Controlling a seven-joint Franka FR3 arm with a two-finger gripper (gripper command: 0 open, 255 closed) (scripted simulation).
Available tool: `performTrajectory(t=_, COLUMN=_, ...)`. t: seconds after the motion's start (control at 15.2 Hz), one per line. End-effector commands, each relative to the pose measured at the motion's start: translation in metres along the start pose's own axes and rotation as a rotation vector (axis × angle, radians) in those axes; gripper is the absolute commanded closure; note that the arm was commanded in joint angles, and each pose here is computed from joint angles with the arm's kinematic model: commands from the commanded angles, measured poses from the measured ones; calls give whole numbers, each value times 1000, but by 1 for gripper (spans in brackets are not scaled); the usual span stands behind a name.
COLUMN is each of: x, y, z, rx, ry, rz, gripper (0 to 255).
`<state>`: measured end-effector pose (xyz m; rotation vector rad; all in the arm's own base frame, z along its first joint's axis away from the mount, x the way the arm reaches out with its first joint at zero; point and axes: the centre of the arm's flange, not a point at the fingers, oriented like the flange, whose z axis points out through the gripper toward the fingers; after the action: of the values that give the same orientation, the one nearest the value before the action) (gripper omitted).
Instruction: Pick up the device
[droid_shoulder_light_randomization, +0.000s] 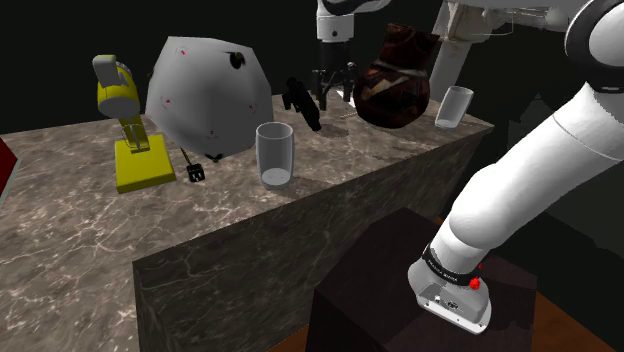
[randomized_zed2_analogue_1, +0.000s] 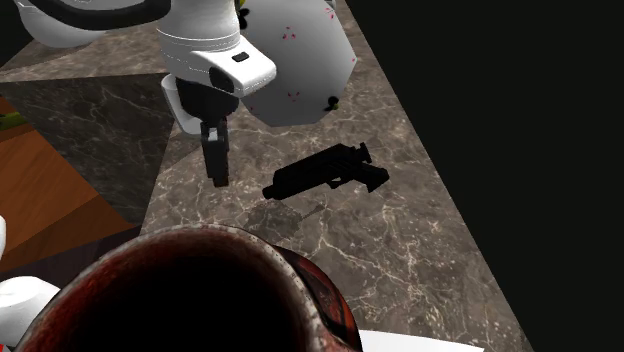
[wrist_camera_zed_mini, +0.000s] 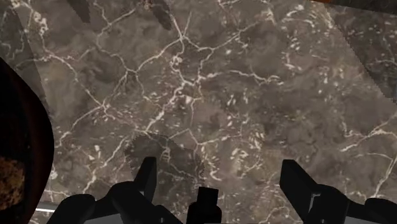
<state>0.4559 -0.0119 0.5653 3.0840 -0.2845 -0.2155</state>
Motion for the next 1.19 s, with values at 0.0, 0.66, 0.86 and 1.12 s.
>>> performTrajectory(t=0.0, x=27, y=0, z=-4, rx=-11, ry=0, rz=28, gripper=0)
performTrajectory(t=0.66, x=157, y=2, z=-31, rx=-66, ry=-1, rz=165, gripper=0)
performTrajectory(t=0.86, x=196, y=6, z=-39, rx=-82, ry=-1, rz=206, gripper=0)
performTrajectory(t=1.12, x=210, y=7, z=-26, rx=-87, ry=-1, rz=219, gripper=0)
